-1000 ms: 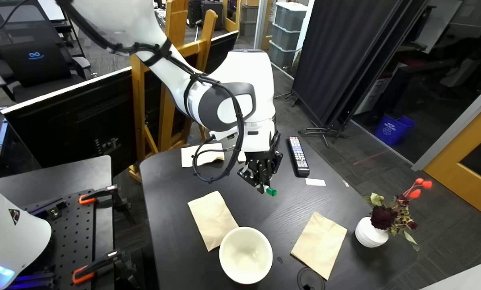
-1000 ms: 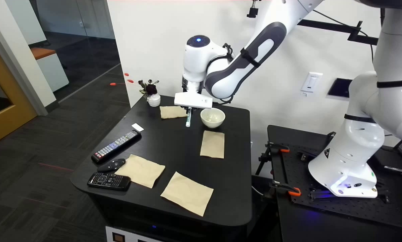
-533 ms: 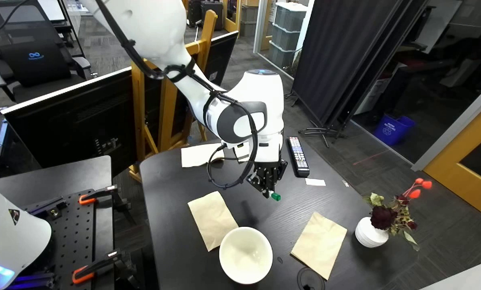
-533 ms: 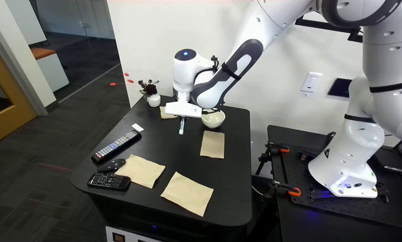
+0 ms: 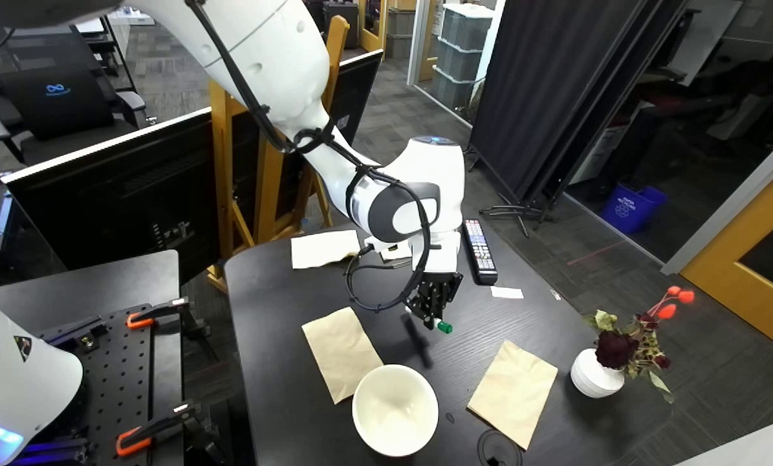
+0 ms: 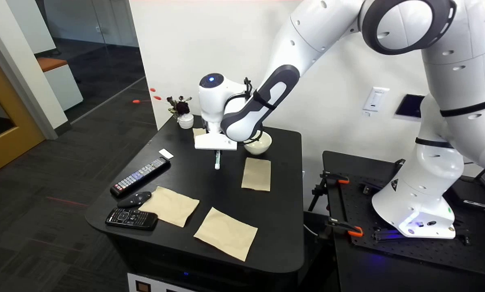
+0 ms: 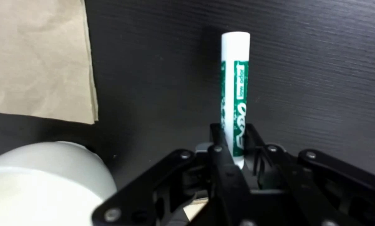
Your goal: Take the marker out of the bowl and put it on the table
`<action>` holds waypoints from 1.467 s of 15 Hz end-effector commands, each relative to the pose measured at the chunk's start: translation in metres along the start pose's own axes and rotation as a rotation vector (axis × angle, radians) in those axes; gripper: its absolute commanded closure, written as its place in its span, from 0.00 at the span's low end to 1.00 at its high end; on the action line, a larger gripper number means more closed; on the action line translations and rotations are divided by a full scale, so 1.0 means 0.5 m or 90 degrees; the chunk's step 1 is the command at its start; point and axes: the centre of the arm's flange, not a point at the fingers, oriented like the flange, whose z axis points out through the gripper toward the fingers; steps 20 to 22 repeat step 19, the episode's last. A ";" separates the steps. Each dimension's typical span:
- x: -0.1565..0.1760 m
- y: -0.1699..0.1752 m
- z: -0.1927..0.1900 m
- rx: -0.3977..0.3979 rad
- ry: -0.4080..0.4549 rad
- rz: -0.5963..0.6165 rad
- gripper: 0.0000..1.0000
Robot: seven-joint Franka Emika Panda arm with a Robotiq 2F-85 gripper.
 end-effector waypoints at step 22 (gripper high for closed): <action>-0.016 -0.035 0.015 -0.021 0.022 -0.020 0.00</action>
